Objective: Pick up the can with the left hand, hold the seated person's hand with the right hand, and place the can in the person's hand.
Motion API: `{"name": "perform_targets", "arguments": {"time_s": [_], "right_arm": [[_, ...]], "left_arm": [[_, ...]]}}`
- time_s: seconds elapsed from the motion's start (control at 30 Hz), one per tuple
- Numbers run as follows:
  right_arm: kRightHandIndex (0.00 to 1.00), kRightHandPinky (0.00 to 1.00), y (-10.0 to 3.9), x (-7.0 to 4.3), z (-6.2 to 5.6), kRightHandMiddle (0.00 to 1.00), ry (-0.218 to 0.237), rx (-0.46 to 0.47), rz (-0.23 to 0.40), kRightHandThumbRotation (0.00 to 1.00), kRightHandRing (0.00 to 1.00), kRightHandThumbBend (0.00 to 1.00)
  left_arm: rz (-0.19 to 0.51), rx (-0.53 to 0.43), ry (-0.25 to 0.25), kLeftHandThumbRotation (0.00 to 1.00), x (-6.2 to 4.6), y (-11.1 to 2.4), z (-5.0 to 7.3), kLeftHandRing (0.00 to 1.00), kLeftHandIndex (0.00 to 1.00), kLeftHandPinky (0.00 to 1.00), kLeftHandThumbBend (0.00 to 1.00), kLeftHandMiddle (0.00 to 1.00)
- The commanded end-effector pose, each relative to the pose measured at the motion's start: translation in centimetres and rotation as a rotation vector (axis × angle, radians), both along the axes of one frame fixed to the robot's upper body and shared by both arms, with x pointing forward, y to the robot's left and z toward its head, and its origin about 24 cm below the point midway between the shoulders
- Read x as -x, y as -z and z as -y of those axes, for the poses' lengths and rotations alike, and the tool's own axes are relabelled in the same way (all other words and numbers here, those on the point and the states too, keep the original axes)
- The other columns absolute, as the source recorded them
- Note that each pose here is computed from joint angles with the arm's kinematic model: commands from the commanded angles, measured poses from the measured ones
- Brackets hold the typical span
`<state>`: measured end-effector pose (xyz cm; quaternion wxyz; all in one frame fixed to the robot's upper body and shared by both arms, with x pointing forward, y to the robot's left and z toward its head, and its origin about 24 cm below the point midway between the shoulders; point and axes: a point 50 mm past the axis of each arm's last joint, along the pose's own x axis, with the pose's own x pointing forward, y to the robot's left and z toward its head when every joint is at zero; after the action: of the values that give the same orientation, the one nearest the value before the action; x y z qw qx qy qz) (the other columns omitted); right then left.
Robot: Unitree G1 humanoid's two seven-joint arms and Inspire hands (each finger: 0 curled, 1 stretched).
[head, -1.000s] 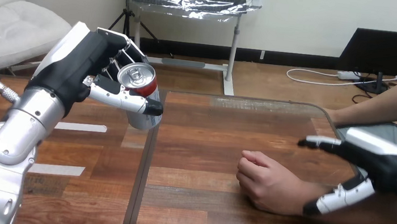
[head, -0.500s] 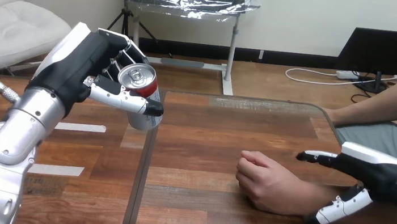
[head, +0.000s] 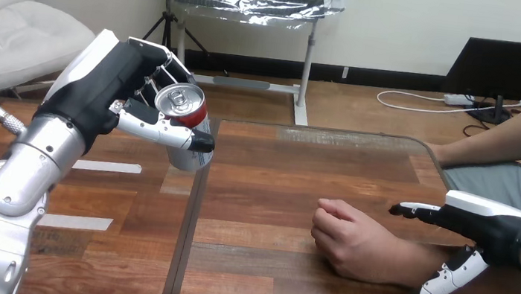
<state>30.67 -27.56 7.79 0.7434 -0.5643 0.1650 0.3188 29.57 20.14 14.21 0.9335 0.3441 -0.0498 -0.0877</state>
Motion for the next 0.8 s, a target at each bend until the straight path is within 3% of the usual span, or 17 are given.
{"name": "perform_targets", "arguments": {"time_s": [0.0, 0.6, 0.77], "right_arm": [[0.97, 0.98, -1.6, -1.1, -0.6, 0.98, -0.016, 0.021, 0.056, 0.28, 0.98, 1.0], [0.97, 0.97, -0.2, -1.3, -1.2, 0.97, -0.013, 0.111, 0.032, 0.23, 0.97, 1.0], [0.95, 0.87, 0.3, -1.3, -1.4, 0.96, -0.003, 0.143, 0.027, 0.22, 0.95, 1.0]], "left_arm": [[0.164, -0.014, 0.021, 0.0, -0.3, -3.9, 0.3, 0.33, 0.39, 0.29, 0.82, 0.38], [0.165, -0.015, 0.03, 0.0, -0.2, -4.0, 0.2, 0.33, 0.39, 0.29, 0.81, 0.38], [0.178, -0.018, 0.035, 0.0, -0.2, -4.0, 0.2, 0.33, 0.39, 0.29, 0.82, 0.38]]}}
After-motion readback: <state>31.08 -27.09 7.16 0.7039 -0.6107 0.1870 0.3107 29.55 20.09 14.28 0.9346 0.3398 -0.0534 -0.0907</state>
